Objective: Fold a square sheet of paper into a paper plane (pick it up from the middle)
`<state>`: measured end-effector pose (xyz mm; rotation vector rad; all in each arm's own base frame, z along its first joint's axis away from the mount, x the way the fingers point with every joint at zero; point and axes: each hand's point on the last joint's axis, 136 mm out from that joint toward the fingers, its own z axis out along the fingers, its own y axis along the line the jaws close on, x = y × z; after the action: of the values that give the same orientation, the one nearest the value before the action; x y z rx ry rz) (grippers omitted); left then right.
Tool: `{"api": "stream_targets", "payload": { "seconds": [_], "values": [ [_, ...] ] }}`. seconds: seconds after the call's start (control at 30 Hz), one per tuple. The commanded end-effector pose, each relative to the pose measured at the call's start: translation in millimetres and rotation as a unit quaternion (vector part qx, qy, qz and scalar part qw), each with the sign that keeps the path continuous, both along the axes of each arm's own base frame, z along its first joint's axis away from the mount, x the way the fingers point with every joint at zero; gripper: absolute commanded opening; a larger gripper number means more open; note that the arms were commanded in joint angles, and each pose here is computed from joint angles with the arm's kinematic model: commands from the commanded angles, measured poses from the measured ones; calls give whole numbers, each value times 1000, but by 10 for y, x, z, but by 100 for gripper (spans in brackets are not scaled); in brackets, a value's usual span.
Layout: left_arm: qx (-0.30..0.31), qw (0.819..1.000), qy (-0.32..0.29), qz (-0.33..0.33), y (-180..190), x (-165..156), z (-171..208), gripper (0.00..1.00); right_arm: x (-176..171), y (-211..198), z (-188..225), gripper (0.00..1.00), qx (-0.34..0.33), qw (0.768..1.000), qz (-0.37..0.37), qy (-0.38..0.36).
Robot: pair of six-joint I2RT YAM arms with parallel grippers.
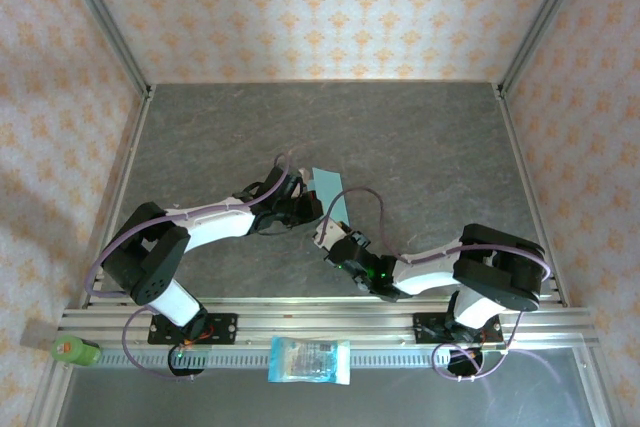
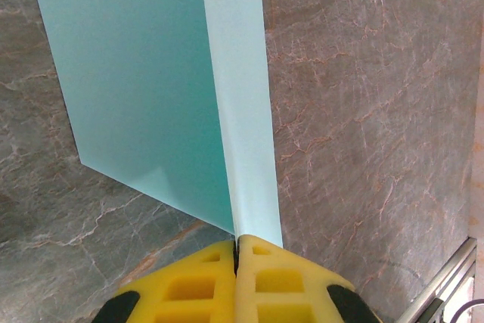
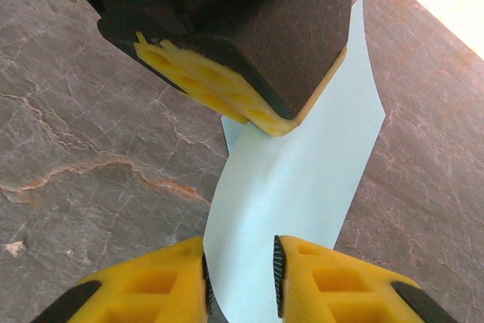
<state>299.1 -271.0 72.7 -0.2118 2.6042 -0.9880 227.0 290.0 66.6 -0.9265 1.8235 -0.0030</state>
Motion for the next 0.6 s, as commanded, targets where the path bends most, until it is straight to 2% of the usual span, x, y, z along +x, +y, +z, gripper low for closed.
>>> {"api": "stream_targets", "payload": {
  "seconds": [0.0, 0.17, 0.37, 0.57],
  "values": [
    [-10, 1000, -4, 3, -17, 59, 108, 1, 23, -25, 111, 27, 20, 1000, -14, -15],
    [-7, 1000, -3, 2, -6, 51, 103, 1, 14, 33, 164, 27, 34, 999, -4, -15],
    [-6, 1000, -2, 2, -1, 37, 92, 1, 9, 56, 130, 23, 32, 999, -1, -11],
    [-5, 1000, -2, 3, 15, 32, 91, 1, -9, 36, 107, 12, 33, 999, 0, -5]
  ]
}}
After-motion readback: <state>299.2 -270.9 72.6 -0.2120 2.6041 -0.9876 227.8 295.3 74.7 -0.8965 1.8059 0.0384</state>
